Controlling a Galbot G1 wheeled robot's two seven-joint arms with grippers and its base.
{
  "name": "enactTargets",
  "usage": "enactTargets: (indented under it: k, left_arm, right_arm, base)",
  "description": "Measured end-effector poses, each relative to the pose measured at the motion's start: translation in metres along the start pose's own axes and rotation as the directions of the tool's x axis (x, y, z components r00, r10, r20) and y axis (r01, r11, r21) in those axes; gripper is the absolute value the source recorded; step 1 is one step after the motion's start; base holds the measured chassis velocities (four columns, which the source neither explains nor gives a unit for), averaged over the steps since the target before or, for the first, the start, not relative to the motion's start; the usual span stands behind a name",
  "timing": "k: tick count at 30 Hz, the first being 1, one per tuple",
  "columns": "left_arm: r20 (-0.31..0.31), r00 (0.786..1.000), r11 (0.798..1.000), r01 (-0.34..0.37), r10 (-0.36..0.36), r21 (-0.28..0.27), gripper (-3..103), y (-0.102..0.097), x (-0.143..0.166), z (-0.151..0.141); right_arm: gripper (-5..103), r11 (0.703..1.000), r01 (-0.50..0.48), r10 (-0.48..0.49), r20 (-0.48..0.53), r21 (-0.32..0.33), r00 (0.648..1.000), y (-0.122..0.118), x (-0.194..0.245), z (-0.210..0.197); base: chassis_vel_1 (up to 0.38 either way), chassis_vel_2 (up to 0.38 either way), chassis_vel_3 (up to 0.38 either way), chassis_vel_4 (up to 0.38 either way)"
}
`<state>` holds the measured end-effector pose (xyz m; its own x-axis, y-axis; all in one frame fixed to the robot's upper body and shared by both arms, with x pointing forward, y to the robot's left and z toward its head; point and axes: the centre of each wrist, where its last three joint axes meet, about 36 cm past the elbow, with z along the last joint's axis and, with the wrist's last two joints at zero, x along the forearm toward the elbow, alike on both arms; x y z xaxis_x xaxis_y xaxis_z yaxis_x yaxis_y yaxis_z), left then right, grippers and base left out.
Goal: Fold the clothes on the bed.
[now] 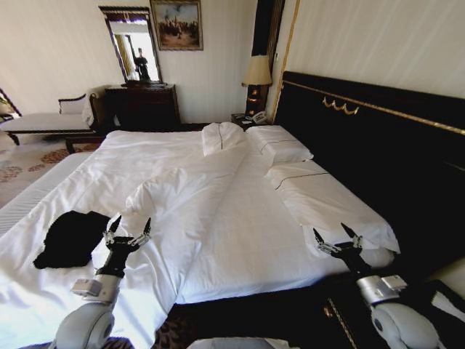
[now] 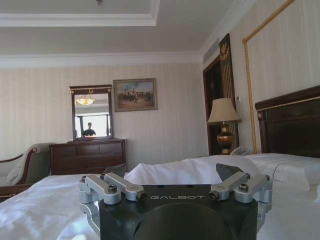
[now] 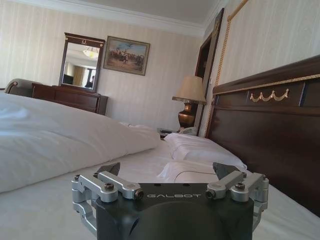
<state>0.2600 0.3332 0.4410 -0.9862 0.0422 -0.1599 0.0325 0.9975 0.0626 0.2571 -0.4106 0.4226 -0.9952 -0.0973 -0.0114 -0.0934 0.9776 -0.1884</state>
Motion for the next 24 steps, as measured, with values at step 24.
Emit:
enactTargets:
  k: [24]
  left_arm:
    - [-0.002,1.0,1.0,0.007,-0.007,0.007,100,0.0012,-0.0023,0.0035]
  right_arm:
    - [100,1.0,-0.01,0.01,-0.006,-0.009,1.0,-0.001,0.0,0.0041]
  base:
    - [0.103,0.106,-0.1,-0.107]
